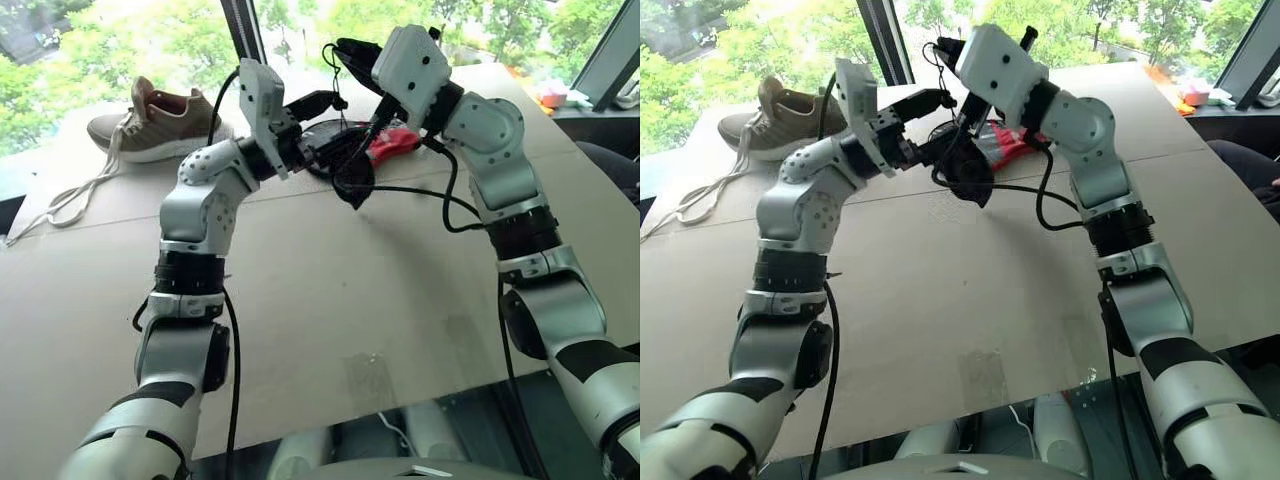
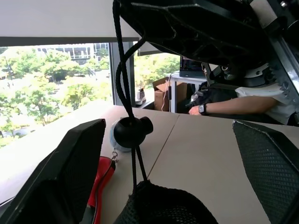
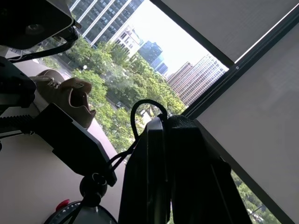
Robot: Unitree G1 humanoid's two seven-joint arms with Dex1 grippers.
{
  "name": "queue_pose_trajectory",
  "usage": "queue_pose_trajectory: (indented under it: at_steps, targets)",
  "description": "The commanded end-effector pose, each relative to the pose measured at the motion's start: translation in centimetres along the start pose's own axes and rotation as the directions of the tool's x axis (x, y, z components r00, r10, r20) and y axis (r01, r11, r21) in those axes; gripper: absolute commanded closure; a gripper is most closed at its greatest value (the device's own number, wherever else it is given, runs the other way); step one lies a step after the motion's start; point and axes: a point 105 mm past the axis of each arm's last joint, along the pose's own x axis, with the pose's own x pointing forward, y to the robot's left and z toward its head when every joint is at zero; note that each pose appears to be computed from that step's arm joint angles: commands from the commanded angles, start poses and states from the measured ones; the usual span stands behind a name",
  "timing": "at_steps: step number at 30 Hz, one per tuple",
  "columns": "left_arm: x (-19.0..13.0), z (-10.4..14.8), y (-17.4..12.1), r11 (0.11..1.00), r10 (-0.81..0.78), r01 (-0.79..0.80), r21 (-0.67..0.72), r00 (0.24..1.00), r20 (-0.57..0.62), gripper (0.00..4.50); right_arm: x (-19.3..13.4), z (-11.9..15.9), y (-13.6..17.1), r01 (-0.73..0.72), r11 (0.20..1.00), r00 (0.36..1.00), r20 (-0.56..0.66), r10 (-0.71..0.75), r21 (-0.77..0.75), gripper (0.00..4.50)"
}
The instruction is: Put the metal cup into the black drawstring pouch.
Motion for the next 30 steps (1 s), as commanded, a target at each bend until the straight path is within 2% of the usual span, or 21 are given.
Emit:
queue_pose_trajectory:
  at_steps: [1,5,8,10,13,14,15,19,30]
  targets:
    - [0.2,2.3,0.6,0.998,0.015,-0.019,0.057,0.998,0.069,0.00,0.4,2.5,-0.7,0.004,0.999,0.997,0.076,0.000,-0.053,4.47]
    - [-0.5,3.2,0.4,1.000,0.000,0.000,0.006,0.993,0.117,0.00,0.4,2.4,-0.3,-0.013,0.999,0.997,0.070,0.016,-0.046,4.47]
    - [-1.1,2.7,0.1,1.000,-0.005,0.006,-0.013,0.995,0.095,0.00,0.4,2.4,0.0,-0.024,0.999,0.997,0.068,0.027,-0.038,4.47]
    - [-1.4,1.9,-0.2,1.000,-0.008,0.010,-0.027,0.998,0.069,0.51,0.5,2.5,0.2,-0.030,0.999,0.997,0.071,0.033,-0.034,4.50]
    - [-1.6,1.6,-0.6,0.999,-0.014,0.017,-0.041,0.998,0.053,1.82,0.7,2.8,0.2,-0.034,0.999,0.996,0.078,0.036,-0.034,4.50]
    - [-1.6,1.6,-0.6,0.999,-0.012,0.014,-0.042,0.999,0.053,2.03,0.7,2.9,0.2,-0.034,0.999,0.996,0.080,0.037,-0.034,4.50]
    - [-1.6,1.6,-0.6,0.999,-0.010,0.012,-0.043,0.999,0.050,2.56,0.8,2.9,0.2,-0.035,0.999,0.996,0.081,0.037,-0.034,4.50]
    - [-1.5,1.2,-0.6,0.999,-0.008,0.009,-0.038,1.000,0.030,2.56,0.9,3.2,0.2,-0.035,0.999,0.995,0.088,0.037,-0.033,4.50]
    - [-1.3,2.2,-0.2,0.999,0.010,-0.007,-0.048,0.997,0.076,2.56,0.6,3.1,0.6,-0.048,0.998,0.996,0.071,0.050,-0.033,4.50]
